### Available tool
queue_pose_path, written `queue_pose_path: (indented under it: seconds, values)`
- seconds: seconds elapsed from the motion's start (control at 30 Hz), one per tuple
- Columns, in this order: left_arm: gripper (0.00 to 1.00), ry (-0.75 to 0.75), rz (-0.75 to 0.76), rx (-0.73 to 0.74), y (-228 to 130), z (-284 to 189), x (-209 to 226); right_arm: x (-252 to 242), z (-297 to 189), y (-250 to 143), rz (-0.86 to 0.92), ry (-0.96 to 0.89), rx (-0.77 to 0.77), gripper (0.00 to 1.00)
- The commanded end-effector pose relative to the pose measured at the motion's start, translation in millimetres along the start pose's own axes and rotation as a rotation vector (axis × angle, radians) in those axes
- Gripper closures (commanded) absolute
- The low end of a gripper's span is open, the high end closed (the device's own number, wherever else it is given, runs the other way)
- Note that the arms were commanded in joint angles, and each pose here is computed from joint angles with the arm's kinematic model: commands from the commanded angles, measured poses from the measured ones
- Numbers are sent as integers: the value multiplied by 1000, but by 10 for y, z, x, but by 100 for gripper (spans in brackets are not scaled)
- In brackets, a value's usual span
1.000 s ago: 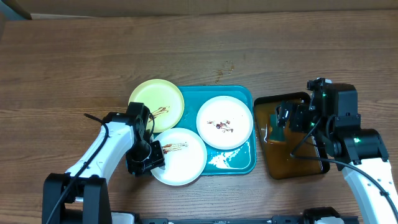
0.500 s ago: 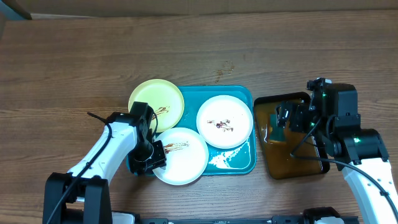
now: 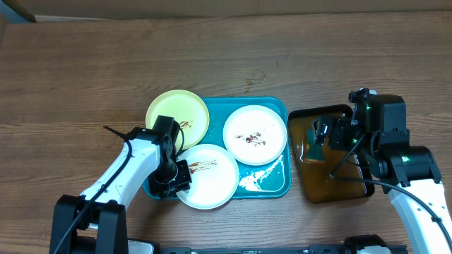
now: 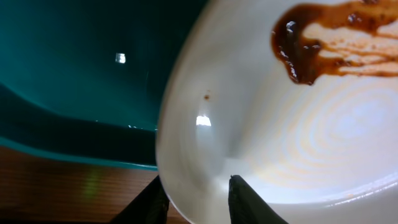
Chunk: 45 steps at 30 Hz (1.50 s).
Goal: Clean dirty plates on tray and stack at the side
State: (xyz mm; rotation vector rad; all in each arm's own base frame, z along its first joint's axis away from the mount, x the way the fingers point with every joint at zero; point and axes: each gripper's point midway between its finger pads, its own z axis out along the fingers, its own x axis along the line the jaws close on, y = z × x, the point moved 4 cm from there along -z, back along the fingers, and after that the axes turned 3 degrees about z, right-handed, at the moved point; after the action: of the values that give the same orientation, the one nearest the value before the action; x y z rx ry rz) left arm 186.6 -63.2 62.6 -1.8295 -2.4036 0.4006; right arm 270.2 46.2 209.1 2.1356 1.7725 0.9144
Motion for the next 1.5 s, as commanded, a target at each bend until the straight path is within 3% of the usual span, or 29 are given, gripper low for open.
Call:
queue_pose_path:
  seconds: [0.0,0.07,0.4,0.57,0.63,1.2,1.27,1.47]
  values:
    - [73,22,-11,5,-15,32,8,38,-84,105,3,14,-36,0]
    - [77,26,-11,3,-12,32,14,38,-84,105,2,14,-36,0]
    - [77,23,1,-71,131,28,-14,38,-84,105,2,14,-36,0]
    - [85,4,9,-116,221,20,-56,38,-84,105,2,14,-36,0]
    - [93,4,9,-131,251,16,-60,38,-84,105,2,14,-36,0]
    - [96,-17,20,-196,379,-6,-114,81,-92,214,-17,35,-89,2]
    - [96,-22,62,-215,415,-14,-133,87,-81,246,-48,35,-101,11]
    - [96,-20,203,-267,512,-39,-176,-7,97,163,-31,-16,-22,12]
